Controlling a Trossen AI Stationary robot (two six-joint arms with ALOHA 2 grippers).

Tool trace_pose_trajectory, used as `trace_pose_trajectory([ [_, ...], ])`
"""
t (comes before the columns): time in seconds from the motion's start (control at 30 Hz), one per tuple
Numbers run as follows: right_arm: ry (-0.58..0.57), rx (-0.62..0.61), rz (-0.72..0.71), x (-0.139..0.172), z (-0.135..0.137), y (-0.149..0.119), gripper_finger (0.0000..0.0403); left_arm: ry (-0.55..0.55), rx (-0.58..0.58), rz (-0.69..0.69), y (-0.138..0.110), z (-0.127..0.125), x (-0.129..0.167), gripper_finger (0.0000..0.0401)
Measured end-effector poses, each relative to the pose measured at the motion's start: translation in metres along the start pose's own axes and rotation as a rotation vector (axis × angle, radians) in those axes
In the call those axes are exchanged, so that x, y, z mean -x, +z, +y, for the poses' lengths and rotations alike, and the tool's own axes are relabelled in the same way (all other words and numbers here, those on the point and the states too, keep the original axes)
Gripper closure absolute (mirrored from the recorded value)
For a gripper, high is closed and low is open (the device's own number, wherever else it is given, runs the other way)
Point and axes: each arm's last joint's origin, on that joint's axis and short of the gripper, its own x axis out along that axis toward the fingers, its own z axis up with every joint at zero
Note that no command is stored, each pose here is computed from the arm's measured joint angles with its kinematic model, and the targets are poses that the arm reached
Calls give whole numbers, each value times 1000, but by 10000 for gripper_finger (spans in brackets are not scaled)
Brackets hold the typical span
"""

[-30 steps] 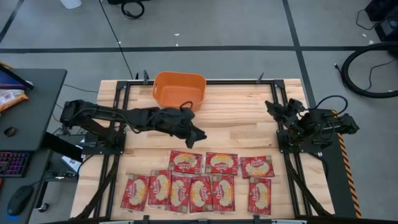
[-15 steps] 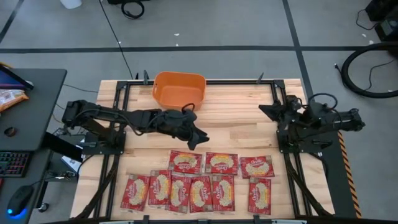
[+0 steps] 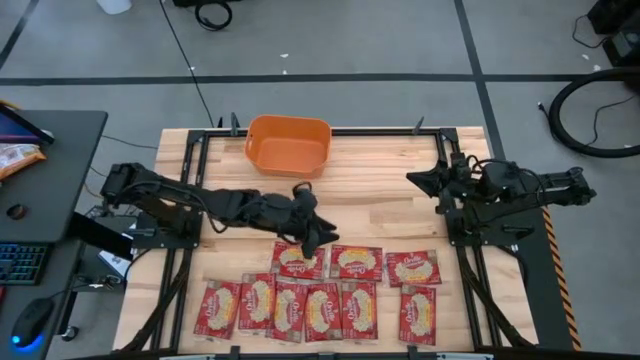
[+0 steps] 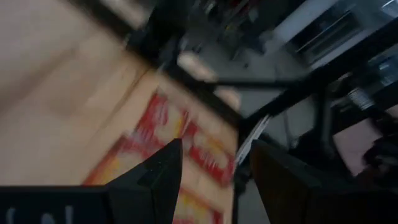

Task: Sort popcorn bags into baskets
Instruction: Put the red popcorn bag into the orange container

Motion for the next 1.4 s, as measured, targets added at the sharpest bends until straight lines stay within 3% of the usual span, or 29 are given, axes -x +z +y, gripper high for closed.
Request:
trace_pose_trajectory([
  [0.2,16,4,73,-5,2,-5,386,-38,99,198,-23,7,-25,209],
  [0.33,0,36,163,-8,6,-1,386,-51,101,286,-25,3,-40,209],
  [0.5,-45,117,258,-10,10,6,386,-24,13,358,-19,-6,-51,209],
  [0.63,-44,138,261,-11,12,9,386,-17,-139,347,-13,-10,-50,209],
  [0.87,-67,160,308,-13,11,4,386,117,-332,451,-35,5,-58,209],
  [1.0,-74,164,321,-13,10,3,386,195,-367,569,-53,21,-68,209],
  [1.13,-74,165,321,-13,10,3,386,270,-323,700,-66,36,-71,209],
  [1.33,-71,170,318,-13,10,3,386,347,-328,864,-62,53,-57,209],
  [1.4,-66,181,312,-13,11,3,386,324,-352,887,-57,57,-55,209],
])
